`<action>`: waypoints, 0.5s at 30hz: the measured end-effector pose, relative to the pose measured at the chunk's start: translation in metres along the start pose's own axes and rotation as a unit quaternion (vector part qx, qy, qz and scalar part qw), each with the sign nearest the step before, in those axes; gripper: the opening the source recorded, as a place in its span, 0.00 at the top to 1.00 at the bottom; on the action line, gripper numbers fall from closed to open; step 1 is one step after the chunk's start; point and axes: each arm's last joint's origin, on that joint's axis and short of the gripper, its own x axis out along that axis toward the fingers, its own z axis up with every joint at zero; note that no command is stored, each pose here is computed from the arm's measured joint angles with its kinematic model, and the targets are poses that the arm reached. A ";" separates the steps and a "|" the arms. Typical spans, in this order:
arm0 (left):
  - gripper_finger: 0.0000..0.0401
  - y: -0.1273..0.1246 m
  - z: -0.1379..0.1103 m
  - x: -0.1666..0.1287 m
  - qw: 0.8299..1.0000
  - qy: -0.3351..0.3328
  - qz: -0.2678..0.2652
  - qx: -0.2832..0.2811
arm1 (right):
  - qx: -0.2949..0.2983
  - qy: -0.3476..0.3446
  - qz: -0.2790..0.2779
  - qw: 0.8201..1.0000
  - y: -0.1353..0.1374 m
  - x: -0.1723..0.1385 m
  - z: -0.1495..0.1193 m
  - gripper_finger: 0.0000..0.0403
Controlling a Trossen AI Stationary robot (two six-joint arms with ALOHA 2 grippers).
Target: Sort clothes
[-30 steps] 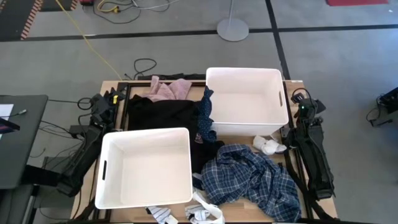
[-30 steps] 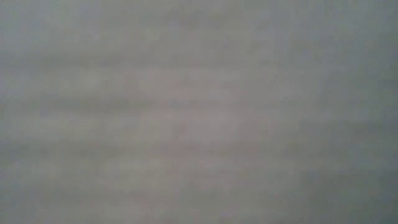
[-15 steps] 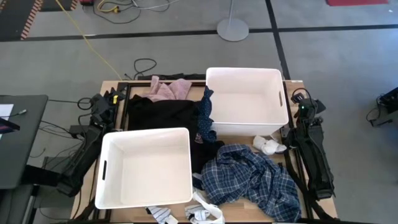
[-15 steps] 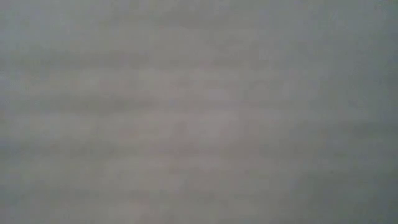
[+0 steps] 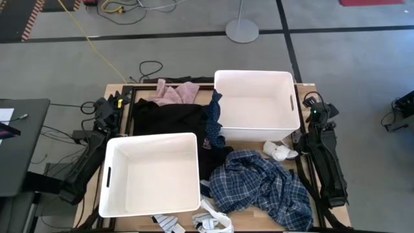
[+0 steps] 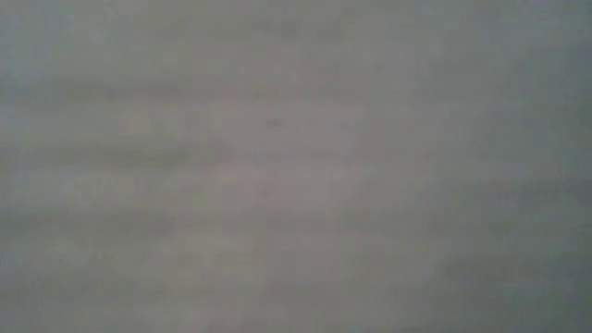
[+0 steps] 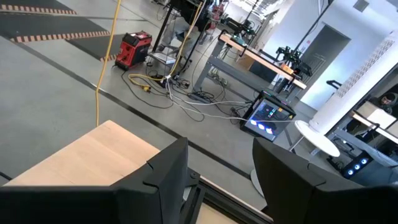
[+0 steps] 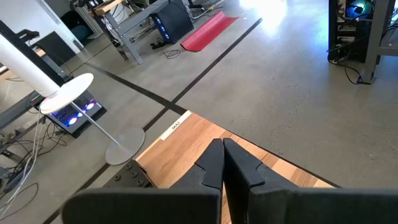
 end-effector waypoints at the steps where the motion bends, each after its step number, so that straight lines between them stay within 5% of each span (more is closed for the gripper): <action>1: 0.56 0.000 0.000 0.000 1.000 0.000 0.000 0.000 | 0.000 0.000 0.000 1.000 0.000 0.000 0.000 0.94; 6: 0.56 0.000 0.000 0.000 1.000 0.000 0.000 0.000 | 0.006 -0.003 0.001 1.000 0.000 0.000 0.000 0.94; 15: 0.56 0.000 0.000 0.000 1.000 0.000 0.000 0.000 | 0.127 -0.102 0.086 0.983 0.017 -0.006 0.029 0.94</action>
